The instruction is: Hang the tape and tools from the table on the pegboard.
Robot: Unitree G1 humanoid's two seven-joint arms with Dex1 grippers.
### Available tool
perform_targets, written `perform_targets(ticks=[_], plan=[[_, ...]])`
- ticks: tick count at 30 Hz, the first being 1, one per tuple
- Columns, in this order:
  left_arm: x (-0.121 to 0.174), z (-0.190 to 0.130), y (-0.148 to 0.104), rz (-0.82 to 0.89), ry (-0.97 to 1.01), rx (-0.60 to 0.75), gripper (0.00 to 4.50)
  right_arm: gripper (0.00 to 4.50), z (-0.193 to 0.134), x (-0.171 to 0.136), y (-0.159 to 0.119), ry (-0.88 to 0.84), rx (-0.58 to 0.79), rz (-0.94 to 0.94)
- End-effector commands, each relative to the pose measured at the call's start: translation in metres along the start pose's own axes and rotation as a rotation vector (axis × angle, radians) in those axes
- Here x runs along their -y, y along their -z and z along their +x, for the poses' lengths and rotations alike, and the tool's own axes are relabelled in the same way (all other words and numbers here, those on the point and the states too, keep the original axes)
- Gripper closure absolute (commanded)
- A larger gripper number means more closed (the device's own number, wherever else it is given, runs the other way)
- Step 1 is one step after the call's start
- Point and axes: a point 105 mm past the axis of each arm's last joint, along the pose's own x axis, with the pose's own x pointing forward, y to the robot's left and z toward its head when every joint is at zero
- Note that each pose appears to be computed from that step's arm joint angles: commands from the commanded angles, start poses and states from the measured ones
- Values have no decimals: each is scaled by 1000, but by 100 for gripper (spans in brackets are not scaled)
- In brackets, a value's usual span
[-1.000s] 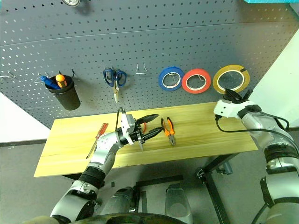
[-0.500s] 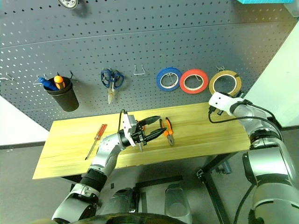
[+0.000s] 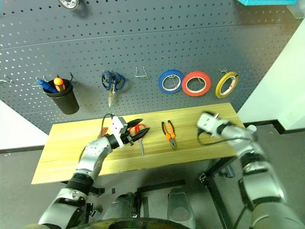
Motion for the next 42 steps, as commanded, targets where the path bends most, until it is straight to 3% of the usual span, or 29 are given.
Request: perform_targets(ticks=[1,3,8,16,25,29,39,42], plan=[[-13,-10,8,54,0,-80,165,106,12,0,-31,-1,80,140],[-16,-17,13,50,23,-111,165,106,18,-12,-35,-24,58,226],[-20,-39,30,10,92,-214,165,3,38,-30,-52,-42,-9,493],[-28,-62,43,-4,76,-284,165,3,70,-34,-68,53,-175,699],[-22,-72,46,-33,56,-274,165,3,81,-31,-55,111,-292,667],[-18,-75,47,-65,50,-262,165,3,86,-40,-52,79,-330,740],[-16,-77,45,-80,51,-266,165,3,93,-41,-48,87,-361,753],[-17,-75,45,-79,52,-264,165,96,93,-41,-46,98,-371,755]])
